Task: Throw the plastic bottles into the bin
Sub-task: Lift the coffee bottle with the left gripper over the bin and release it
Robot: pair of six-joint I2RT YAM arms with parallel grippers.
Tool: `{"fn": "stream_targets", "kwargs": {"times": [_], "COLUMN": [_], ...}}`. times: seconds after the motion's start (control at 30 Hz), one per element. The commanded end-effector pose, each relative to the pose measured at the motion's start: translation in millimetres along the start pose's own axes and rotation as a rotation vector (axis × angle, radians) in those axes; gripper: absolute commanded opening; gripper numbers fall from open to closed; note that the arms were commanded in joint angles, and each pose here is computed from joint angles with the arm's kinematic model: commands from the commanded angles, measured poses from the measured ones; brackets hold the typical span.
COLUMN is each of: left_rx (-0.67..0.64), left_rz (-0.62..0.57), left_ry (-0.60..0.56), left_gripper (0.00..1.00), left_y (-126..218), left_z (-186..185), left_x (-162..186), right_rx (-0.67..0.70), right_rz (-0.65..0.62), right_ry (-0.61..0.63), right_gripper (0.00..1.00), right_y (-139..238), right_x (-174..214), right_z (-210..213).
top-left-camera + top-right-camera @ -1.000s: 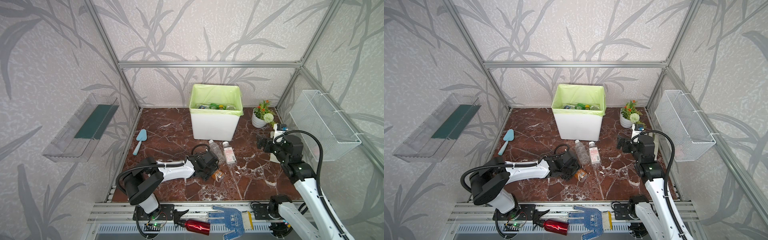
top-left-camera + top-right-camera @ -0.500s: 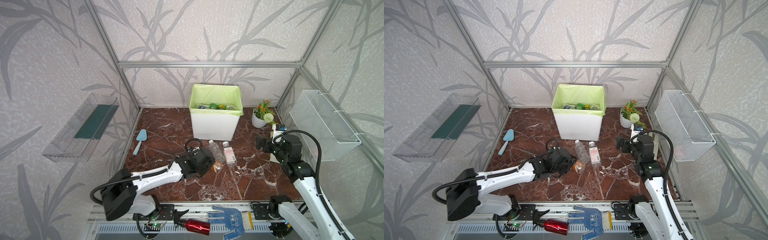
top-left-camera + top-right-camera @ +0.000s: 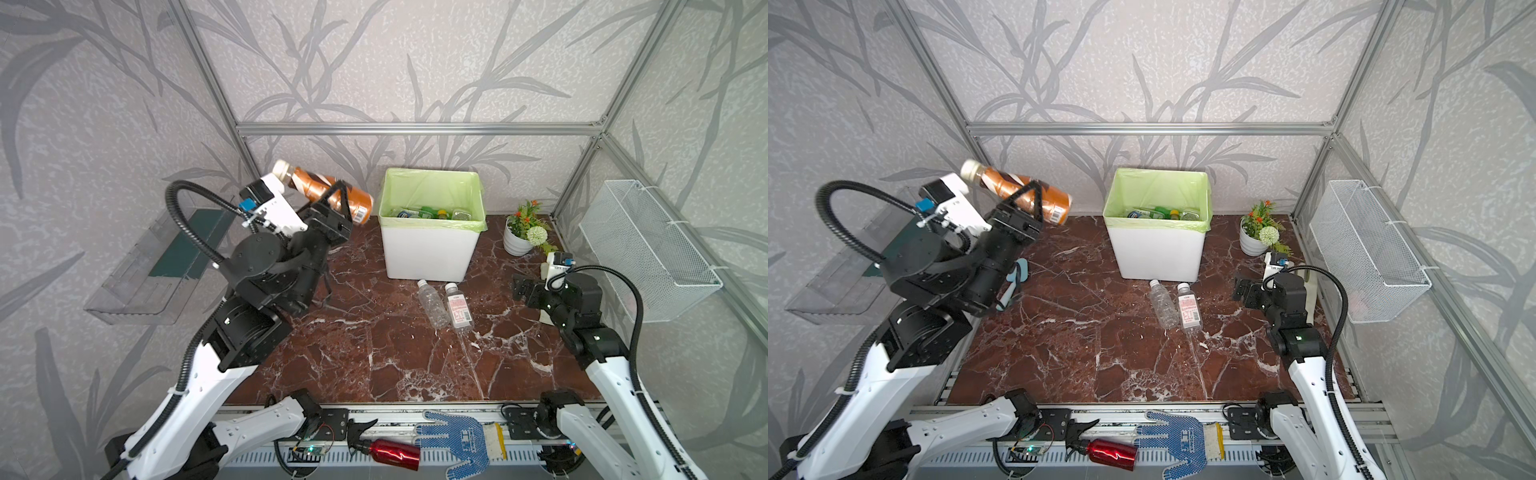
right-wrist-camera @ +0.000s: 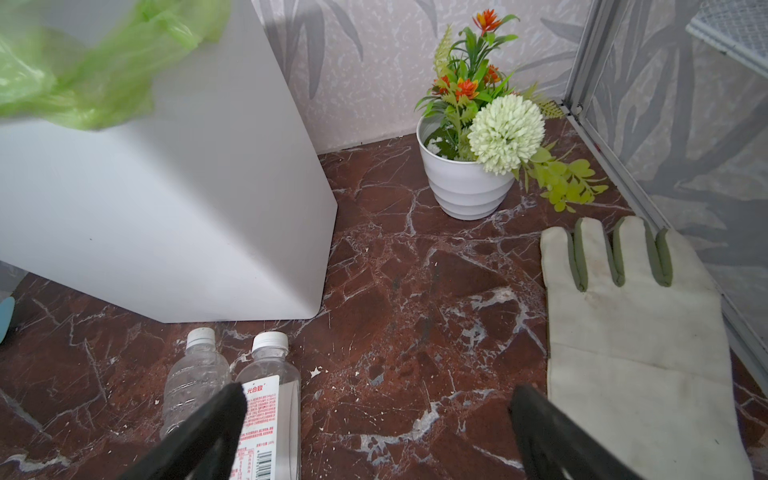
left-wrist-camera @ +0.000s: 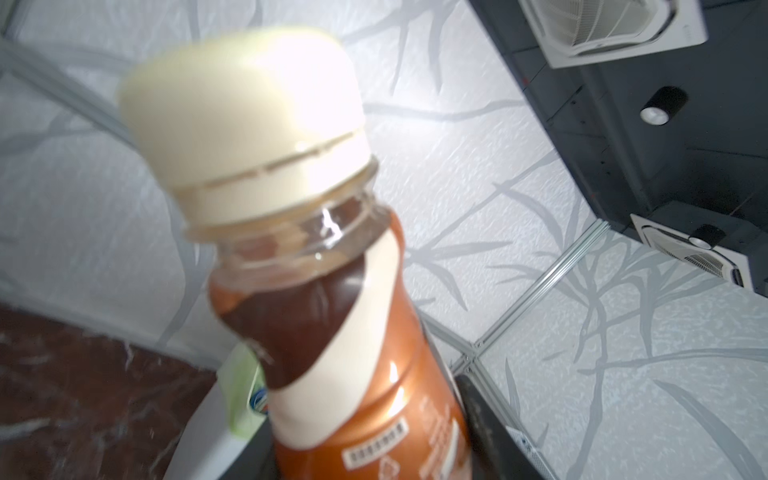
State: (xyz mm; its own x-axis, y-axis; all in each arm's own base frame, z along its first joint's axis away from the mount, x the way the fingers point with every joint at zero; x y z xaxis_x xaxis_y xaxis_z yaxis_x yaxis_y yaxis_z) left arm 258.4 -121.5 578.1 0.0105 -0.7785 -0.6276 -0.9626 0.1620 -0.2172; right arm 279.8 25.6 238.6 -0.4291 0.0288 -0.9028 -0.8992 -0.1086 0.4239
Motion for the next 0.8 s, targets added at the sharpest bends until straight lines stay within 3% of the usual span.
{"fn": "stream_targets", "kwargs": {"times": [0.0, 0.13, 0.17, 0.23, 0.27, 0.4, 0.47, 0.57, 0.77], "left_rx": [-0.045, -0.103, -0.109, -0.110, -0.077, 0.072, 0.097, 0.083, 0.012], "left_rz": [0.224, 0.545, 0.615, 0.669, 0.648, 0.404, 0.338, 0.306, 0.260], "left_ry": [-0.236, -0.206, -0.200, -0.208, -0.238, -0.405, -0.417, -0.433, -0.471], "left_gripper": [0.56, 0.61, 0.67, 0.87, 0.99, 0.99, 0.99, 0.99, 0.99], "left_y": [-85.6, -151.6, -158.7, -160.2, -156.1, -120.2, -104.0, -85.5, -64.7], "left_z": [28.4, 64.6, 68.2, 65.7, 53.6, -4.6, -14.9, -10.9, 25.1], "left_x": [91.2, 194.8, 216.8, 234.5, 230.3, 177.1, 151.6, 130.8, 121.7], "right_rx": [0.009, -0.025, -0.031, -0.028, -0.021, 0.002, -0.002, -0.044, -0.077], "right_rz": [-0.042, -0.046, -0.045, -0.044, -0.044, -0.048, -0.040, -0.011, 0.108], "right_ry": [-0.044, -0.045, -0.042, -0.034, -0.028, -0.023, -0.041, -0.077, -0.165], "right_gripper": [1.00, 0.99, 0.98, 0.98, 0.98, 0.98, 0.98, 0.96, 0.90], "right_y": [7.6, 11.4, 12.8, 16.9, 19.5, 25.7, 23.8, 16.0, -6.7], "right_x": [-7.4, -11.9, -13.1, -16.0, -17.3, -18.1, -16.0, -10.4, 11.2], "right_z": [-1.7, 3.9, 4.9, 4.9, 4.0, 0.9, 1.3, 7.4, 19.4]}}
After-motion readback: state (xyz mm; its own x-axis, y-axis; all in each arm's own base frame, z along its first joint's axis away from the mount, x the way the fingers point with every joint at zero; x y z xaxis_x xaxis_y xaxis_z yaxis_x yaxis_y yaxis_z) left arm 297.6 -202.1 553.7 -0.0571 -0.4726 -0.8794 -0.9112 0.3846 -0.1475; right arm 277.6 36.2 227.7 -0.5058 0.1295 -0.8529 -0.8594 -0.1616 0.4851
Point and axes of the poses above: each gripper's point midway between its finger pads, its own y axis back along the fingers, its own z axis along the line the jaws close on, x = y × z, the point moved 2 cm from there along y, back along the fingers, and after that the axes turned 12 degrees about y, right-handed, at the moved point
